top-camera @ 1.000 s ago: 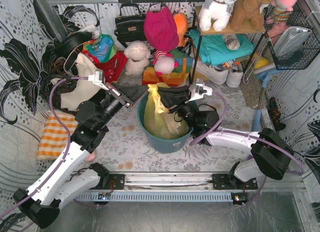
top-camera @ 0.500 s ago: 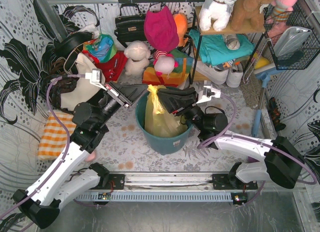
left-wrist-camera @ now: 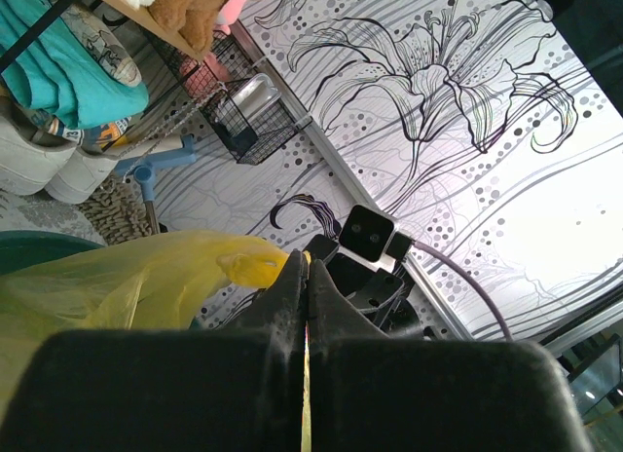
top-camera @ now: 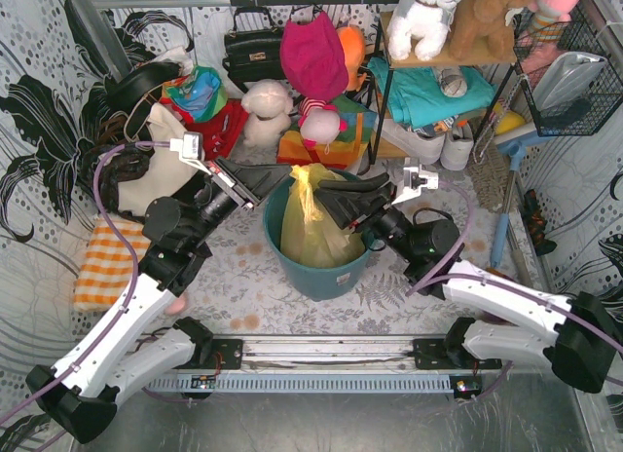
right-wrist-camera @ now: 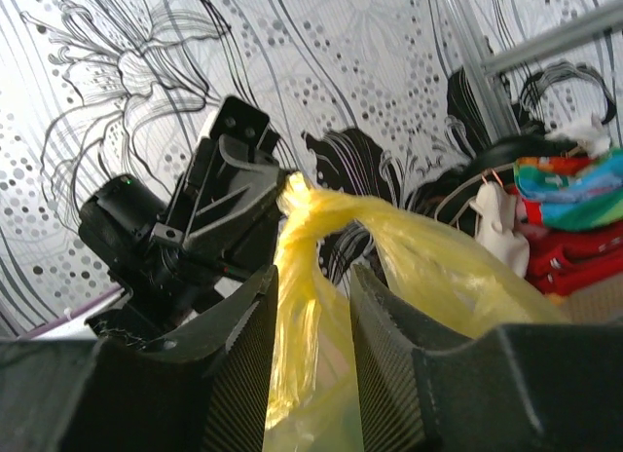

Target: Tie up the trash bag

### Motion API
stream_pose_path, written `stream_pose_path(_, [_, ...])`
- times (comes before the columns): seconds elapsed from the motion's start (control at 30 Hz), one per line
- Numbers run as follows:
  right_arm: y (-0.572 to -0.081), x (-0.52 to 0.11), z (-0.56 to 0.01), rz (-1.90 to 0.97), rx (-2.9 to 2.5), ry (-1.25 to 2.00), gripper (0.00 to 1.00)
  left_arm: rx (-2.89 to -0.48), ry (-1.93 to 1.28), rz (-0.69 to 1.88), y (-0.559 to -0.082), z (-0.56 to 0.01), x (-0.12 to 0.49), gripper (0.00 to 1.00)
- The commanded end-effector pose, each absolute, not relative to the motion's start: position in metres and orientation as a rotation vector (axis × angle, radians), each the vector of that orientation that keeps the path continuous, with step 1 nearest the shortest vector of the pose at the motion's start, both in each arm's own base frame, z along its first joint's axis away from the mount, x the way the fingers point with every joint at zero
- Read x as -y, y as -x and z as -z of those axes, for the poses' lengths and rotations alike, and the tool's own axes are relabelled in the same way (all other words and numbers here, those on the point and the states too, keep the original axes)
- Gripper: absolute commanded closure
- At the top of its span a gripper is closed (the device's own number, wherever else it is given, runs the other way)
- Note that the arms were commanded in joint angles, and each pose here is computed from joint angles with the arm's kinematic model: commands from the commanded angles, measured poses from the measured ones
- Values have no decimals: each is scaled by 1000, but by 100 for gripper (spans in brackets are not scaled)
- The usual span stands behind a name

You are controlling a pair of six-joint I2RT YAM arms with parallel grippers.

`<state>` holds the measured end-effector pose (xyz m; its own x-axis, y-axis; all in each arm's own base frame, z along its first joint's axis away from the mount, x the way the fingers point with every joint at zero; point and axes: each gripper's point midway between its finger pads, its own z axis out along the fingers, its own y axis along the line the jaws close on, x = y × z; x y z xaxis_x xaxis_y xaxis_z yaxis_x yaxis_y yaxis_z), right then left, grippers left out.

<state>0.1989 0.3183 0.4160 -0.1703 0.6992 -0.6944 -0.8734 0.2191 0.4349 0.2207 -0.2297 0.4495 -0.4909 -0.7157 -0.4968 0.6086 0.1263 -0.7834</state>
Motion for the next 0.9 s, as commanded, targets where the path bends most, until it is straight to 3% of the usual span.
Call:
stream_pose_path(0.0, [-189,-319,-409,-1433,-1171,255,64,-1265,66,1577,-214,-467,224,100])
stream_pose_path(0.27, [-177,-316,-398,-1460,-1260,283,67,-1298,79,1581,-219,-455,228,100])
stream_pose_path(0.87, [-162,-334,-409,-1561,-1249,387,54,-1331,91,1577,-224,-444,232,100])
